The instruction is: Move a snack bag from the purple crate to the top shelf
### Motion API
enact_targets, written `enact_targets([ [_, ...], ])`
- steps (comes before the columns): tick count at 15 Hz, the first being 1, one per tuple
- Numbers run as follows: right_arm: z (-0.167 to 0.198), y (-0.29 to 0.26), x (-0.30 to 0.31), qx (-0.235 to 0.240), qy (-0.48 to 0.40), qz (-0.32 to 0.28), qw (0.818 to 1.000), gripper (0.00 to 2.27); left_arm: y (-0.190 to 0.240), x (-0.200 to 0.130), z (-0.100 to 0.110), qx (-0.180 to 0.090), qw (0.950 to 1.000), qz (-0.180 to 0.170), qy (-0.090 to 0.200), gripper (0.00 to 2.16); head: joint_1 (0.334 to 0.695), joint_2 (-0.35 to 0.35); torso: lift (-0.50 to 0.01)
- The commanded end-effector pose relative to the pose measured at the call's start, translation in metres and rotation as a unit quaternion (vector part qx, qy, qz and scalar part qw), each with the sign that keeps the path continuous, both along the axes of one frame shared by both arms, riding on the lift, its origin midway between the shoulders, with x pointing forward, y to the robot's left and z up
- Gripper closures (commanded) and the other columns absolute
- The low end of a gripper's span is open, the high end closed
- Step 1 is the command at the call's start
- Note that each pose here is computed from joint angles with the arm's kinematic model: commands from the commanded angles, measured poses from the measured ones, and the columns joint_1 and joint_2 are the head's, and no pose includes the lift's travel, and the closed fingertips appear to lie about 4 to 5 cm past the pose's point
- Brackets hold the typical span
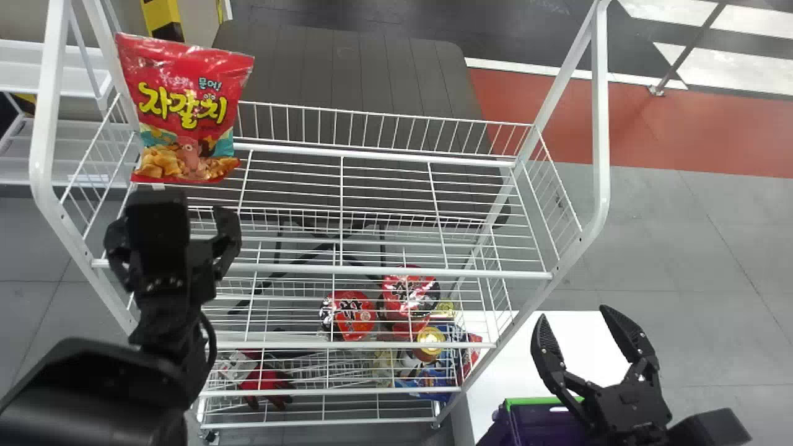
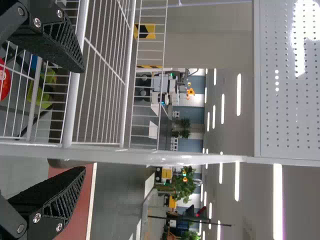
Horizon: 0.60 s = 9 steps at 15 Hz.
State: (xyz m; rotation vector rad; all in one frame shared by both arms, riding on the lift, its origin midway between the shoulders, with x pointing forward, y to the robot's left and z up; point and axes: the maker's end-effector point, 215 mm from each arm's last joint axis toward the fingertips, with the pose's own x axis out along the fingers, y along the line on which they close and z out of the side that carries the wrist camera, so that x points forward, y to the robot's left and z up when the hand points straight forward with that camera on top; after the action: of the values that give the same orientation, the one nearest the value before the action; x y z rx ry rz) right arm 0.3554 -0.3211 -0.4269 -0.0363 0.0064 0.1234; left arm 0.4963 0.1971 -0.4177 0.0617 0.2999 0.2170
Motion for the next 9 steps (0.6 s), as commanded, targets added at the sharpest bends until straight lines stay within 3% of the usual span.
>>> enact_targets([
  [1, 0.016, 0.026, 0.006, 0.021, 0.021, 0.016, 0.999, 0.13, 0.017, -0.027, 0.007, -0.007, 0.9995, 0.009, -0.029, 0.12, 0.695, -0.168, 0.000],
  [4, 0.036, 0.070, 0.014, 0.037, 0.048, 0.039, 0.997, 0.14, 0.036, -0.056, 0.024, -0.008, 0.9966, 0.005, -0.082, 0.12, 0.695, -0.095, 0.000],
  [5, 0.041, 0.085, 0.015, 0.035, 0.052, 0.043, 0.997, 0.14, 0.045, -0.065, 0.031, -0.011, 0.9948, 0.009, -0.100, 0.12, 0.695, -0.095, 0.000],
  [7, 0.046, 0.127, 0.015, 0.015, 0.064, 0.055, 0.996, 0.14, 0.057, -0.084, 0.041, -0.013, 0.9916, 0.015, -0.128, 0.12, 0.695, -0.025, 0.000],
  [9, 0.049, 0.158, 0.010, 0.008, 0.059, 0.064, 0.996, 0.14, 0.062, -0.097, 0.035, -0.013, 0.9916, 0.015, -0.128, 0.12, 0.695, 0.036, 0.000],
])
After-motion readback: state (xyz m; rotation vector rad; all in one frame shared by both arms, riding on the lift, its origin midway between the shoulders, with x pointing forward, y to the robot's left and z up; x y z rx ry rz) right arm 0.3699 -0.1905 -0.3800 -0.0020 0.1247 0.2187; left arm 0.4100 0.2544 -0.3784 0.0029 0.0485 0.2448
